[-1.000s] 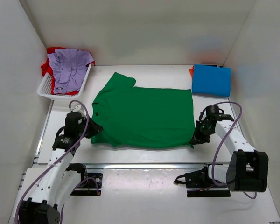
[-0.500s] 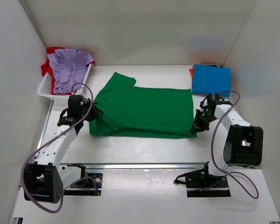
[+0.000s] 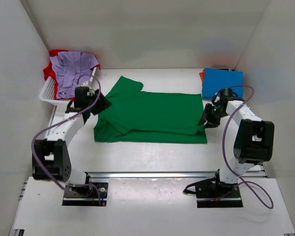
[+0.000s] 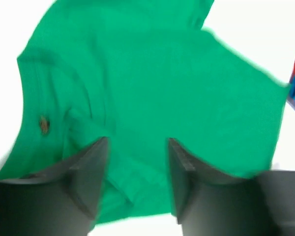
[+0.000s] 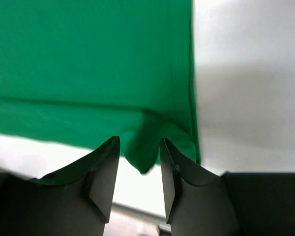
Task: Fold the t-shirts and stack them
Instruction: Fold the flattened tshirt in 1/3 of the way
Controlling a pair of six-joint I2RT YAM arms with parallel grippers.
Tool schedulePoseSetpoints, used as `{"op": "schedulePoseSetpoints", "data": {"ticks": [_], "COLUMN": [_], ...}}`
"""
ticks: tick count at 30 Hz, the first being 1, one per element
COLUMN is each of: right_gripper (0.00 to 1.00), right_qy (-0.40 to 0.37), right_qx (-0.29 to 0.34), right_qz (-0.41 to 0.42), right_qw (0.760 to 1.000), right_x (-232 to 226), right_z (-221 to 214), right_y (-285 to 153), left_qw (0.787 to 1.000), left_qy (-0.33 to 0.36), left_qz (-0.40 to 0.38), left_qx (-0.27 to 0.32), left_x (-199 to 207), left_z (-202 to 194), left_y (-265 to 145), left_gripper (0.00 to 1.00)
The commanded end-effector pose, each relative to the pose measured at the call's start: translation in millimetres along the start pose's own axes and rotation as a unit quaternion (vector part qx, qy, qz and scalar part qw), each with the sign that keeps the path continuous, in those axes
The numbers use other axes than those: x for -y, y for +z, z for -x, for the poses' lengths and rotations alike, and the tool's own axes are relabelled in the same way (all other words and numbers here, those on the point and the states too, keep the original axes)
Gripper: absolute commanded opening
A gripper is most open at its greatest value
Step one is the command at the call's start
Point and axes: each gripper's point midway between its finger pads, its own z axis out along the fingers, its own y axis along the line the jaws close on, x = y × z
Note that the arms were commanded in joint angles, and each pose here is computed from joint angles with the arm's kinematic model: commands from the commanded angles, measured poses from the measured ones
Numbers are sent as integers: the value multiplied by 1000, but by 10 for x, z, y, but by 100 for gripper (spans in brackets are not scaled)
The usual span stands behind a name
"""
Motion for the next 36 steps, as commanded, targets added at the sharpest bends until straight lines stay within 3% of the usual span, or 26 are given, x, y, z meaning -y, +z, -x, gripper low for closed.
{"op": "schedulePoseSetpoints", "data": {"ticks": [1,6,8,9,10,12,13,18,27,32,36], "right_gripper": [37,39,39,34,22,4,0,0,0,0,0], "right_qy": [10,17,7,-4,-12,-29,-34,-37,-60,-69,-67], "right_qx": [112,163,175,177,170,149,129,107,72,76,113], "right_qz": [7,-22,-44,-43,-45,-61,-74,-80,-33,-41,-63], "right_qw": [994,986,984,983,984,986,988,990,995,994,989], "right_x": [-92,-44,16,-8,-31,-15,12,41,-223,-211,-126], "right_z": [543,583,563,518,472,360,255,-61,-363,-147,219], "right_y": [-195,-278,-285,-318,-320,-311,-274,-220,37,208,166], "left_qw": [996,998,999,999,1000,1000,1000,999,997,996,996], "left_qy": [6,-4,-7,-6,-6,9,12,3,7,6,4], "left_qz": [-41,-26,-19,-17,-3,2,13,16,29,34,34], "left_qx": [80,60,45,32,13,-4,-15,-44,-67,-81,-83], "left_x": [331,233,130,102,14,-14,-96,-252,-377,-414,-420], "left_z": [724,599,404,312,133,-64,-215,-611,-854,-937,-959], "left_y": [-10,67,21,2,-27,-98,-121,-211,-187,-166,-161], "left_gripper": [67,72,66,60,52,45,43,42,42,42,42]}}
